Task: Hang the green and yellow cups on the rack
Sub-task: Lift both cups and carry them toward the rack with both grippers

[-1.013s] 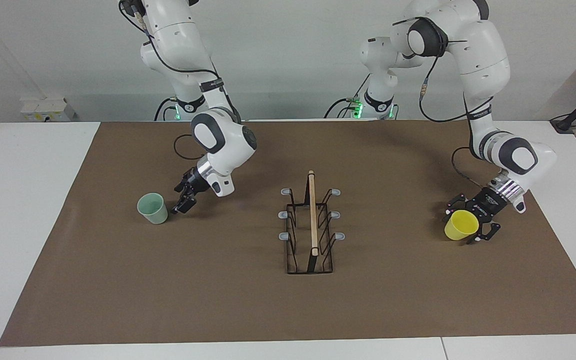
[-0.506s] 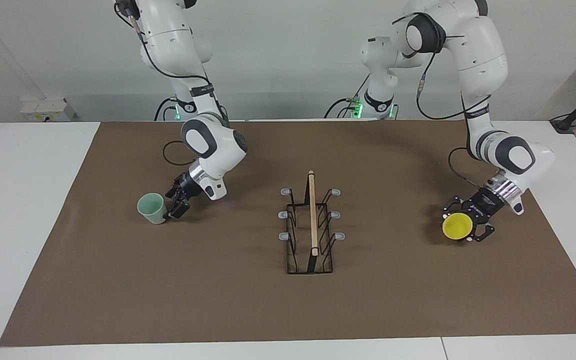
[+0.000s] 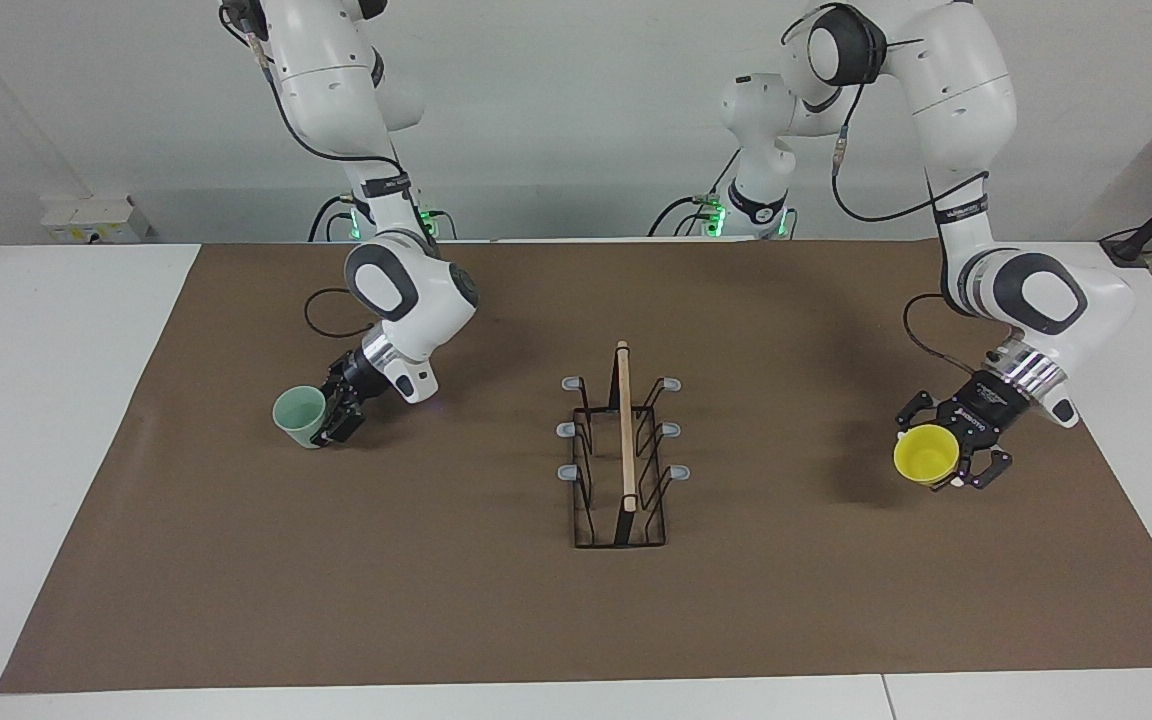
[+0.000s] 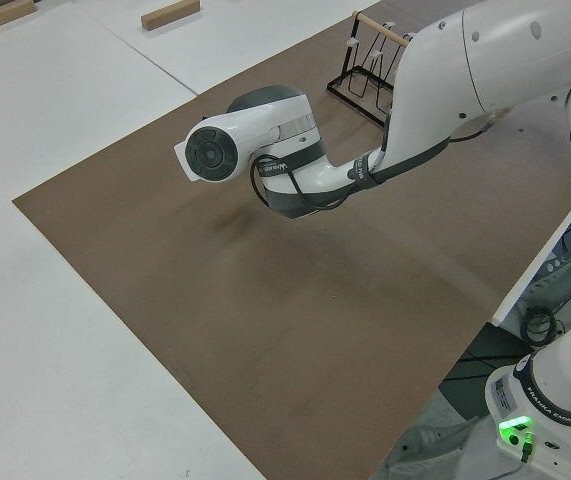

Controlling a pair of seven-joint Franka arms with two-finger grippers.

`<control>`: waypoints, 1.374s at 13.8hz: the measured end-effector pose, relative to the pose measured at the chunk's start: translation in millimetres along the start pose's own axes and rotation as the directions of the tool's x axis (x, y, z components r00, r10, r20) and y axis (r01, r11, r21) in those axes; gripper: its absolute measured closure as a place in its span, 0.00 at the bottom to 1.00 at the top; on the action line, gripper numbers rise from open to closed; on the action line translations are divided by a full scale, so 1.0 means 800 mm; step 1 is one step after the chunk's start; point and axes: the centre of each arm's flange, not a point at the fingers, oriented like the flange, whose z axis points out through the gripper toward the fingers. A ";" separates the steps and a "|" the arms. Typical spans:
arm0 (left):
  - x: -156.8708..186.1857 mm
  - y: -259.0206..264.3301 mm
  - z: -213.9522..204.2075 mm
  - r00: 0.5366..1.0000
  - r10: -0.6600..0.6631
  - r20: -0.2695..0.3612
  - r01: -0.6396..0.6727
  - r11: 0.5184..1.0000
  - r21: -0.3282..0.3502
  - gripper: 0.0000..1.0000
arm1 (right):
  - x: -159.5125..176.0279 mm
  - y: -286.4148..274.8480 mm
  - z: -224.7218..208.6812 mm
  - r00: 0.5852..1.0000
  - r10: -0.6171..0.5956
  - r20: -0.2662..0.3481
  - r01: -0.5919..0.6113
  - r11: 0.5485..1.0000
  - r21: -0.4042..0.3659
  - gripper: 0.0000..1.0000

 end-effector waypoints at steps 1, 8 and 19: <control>-0.012 0.002 -0.006 0.999 0.031 -0.012 -0.031 0.999 0.010 0.34 | -0.001 0.000 0.000 1.000 -0.003 0.003 0.003 1.000 -0.004 0.00; -0.122 -0.006 -0.026 0.939 0.319 -0.127 -0.298 0.940 0.164 0.34 | -0.009 0.002 0.014 1.000 -0.021 0.003 0.021 0.999 -0.041 0.00; -0.290 -0.087 0.042 0.575 0.771 -0.273 -0.568 0.616 0.546 0.34 | -0.006 -0.008 0.026 0.999 -0.049 0.001 0.049 0.998 -0.049 0.33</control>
